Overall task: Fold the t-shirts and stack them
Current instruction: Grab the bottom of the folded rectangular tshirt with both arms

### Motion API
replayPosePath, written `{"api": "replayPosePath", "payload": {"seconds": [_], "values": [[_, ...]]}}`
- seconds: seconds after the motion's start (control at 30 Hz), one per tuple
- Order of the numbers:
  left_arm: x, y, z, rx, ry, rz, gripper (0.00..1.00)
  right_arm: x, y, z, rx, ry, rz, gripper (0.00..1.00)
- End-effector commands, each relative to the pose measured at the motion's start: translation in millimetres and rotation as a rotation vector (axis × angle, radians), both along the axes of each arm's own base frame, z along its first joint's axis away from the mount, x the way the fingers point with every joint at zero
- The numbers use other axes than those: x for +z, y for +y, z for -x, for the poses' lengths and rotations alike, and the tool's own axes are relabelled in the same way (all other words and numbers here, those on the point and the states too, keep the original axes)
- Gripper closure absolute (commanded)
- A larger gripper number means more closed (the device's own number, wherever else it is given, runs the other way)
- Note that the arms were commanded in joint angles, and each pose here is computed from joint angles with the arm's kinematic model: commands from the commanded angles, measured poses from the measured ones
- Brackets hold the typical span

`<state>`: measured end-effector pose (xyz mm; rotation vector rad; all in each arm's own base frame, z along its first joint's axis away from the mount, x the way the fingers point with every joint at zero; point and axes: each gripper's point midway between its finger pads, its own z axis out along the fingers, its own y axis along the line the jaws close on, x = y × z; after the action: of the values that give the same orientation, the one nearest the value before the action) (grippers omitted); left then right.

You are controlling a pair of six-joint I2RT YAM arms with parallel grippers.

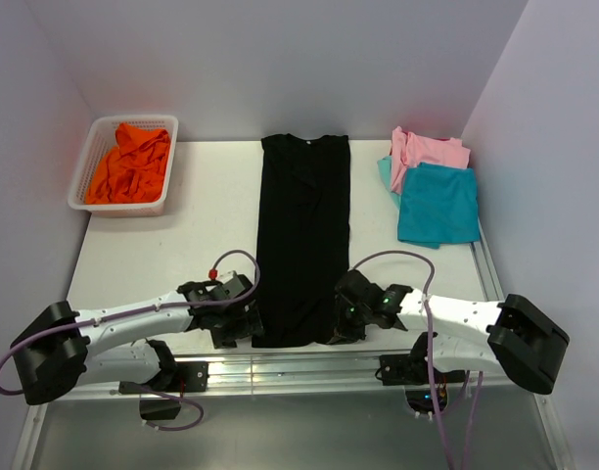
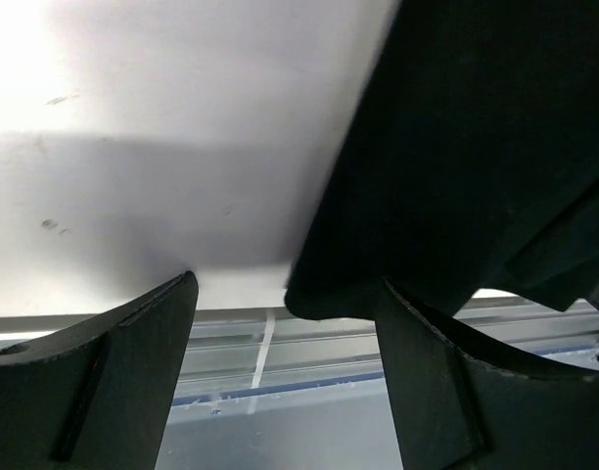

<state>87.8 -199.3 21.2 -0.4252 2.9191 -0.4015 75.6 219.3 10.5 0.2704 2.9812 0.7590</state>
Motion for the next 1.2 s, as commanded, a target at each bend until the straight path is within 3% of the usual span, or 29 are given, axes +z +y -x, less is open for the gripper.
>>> {"api": "replayPosePath", "payload": {"seconds": [0.0,0.23,0.43,0.47,0.57,0.93,1.17], "values": [[-1.8,-6.5,-10.1,-0.031,-0.032,0.008,0.21,-9.6,-11.7,-0.5,-0.021,-0.025,0.048,0.85],[-7.0,-22.2,-17.1,-0.078,-0.025,0.015,0.29,-20.9,-26.6,11.9,-0.038,0.001,0.063,0.94],[-6.4,-40.9,-21.4,-0.122,-0.033,0.073,0.7,-13.2,-32.3,13.6,-0.041,-0.015,0.063,0.97],[-3.8,-44.6,-23.3,-0.128,-0.04,0.085,0.84,-9.9,-32.2,12.8,-0.04,-0.026,0.054,0.98],[-1.0,-45.2,-23.7,-0.132,-0.04,0.083,1.0,-5.9,-39.5,15.8,-0.045,-0.032,0.066,1.0],[64.4,-32.1,-24.6,-0.078,-0.096,0.105,1.0,51.7,-51.3,10.8,-0.071,-0.117,0.049,1.0],[126.6,-35.4,-70.7,-0.052,-0.187,0.146,1.0,101.2,-41.3,-23.4,-0.038,-0.216,0.099,1.0]]}}
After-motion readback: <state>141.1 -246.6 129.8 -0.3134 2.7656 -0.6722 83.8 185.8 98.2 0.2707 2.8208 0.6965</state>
